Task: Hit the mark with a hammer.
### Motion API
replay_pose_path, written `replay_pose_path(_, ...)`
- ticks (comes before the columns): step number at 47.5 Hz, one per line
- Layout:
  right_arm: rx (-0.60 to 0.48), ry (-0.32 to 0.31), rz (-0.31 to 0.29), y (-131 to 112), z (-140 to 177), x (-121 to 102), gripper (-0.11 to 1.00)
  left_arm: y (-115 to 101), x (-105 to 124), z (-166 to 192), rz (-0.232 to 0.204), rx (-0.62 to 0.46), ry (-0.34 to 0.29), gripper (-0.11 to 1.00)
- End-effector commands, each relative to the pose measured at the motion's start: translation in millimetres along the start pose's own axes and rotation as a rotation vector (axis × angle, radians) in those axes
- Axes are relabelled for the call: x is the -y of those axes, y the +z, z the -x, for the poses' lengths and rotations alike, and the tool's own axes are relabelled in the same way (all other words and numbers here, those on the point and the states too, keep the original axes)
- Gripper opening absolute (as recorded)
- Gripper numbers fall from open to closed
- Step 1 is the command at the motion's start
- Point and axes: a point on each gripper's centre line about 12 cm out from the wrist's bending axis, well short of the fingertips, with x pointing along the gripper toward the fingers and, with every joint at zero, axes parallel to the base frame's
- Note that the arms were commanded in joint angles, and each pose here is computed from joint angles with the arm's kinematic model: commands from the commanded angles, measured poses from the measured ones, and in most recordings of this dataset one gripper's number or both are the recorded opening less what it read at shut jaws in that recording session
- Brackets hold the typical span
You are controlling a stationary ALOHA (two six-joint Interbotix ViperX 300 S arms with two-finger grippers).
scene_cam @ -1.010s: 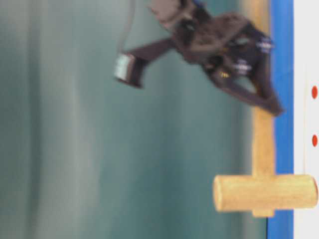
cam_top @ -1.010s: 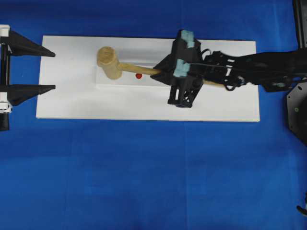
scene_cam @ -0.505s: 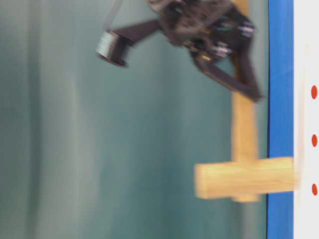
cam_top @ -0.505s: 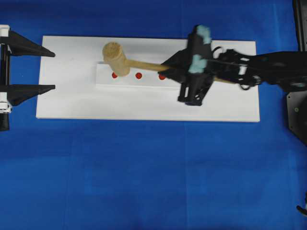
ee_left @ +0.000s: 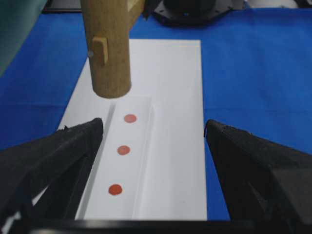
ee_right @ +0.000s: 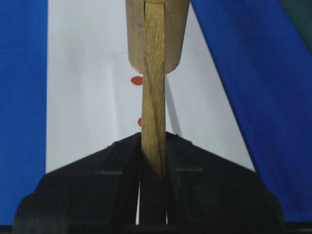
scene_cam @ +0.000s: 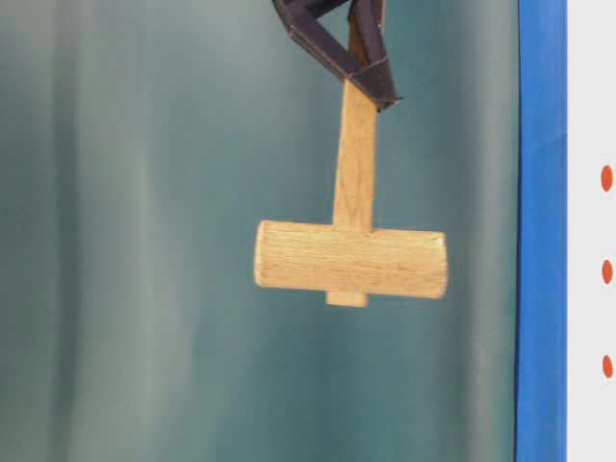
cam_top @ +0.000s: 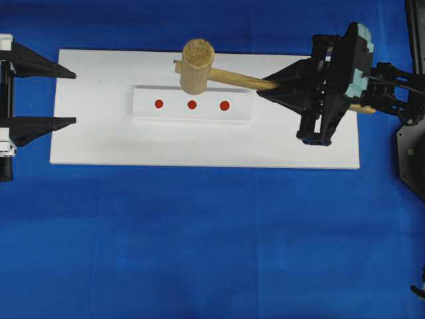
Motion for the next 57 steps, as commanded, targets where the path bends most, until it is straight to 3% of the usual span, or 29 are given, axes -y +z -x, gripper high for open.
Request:
replay_pose_path(1, 0.014, -0.003, 0.002, 4, -7, -1, 0.02, 4, -1, -1, 0.002, 0.015, 0.002, 0.83)
replay_pose_path(14, -0.183, -0.048, -0.034, -54, -48, 3, 0.02, 4, -1, -1, 0.003, 0.014, 0.002, 0.83)
replay_pose_path(19, -0.22, -0.051, -0.045, -65, -52, 2, 0.02, 5, -1, -1, 0.003, 0.015, 0.002, 0.83)
replay_pose_path(31, -0.118, -0.039, -0.04, -39, -37, 1, 0.02, 5, -1, -1, 0.003, 0.015, 0.002, 0.83)
replay_pose_path(42, 0.002, 0.001, -0.02, -7, 5, -2, 0.02, 4, -1, -1, 0.003, 0.014, 0.002, 0.83)
replay_pose_path(57, 0.041, 0.028, -0.03, -4, 44, 1, 0.02, 4, -1, -1, 0.003, 0.015, 0.002, 0.83)
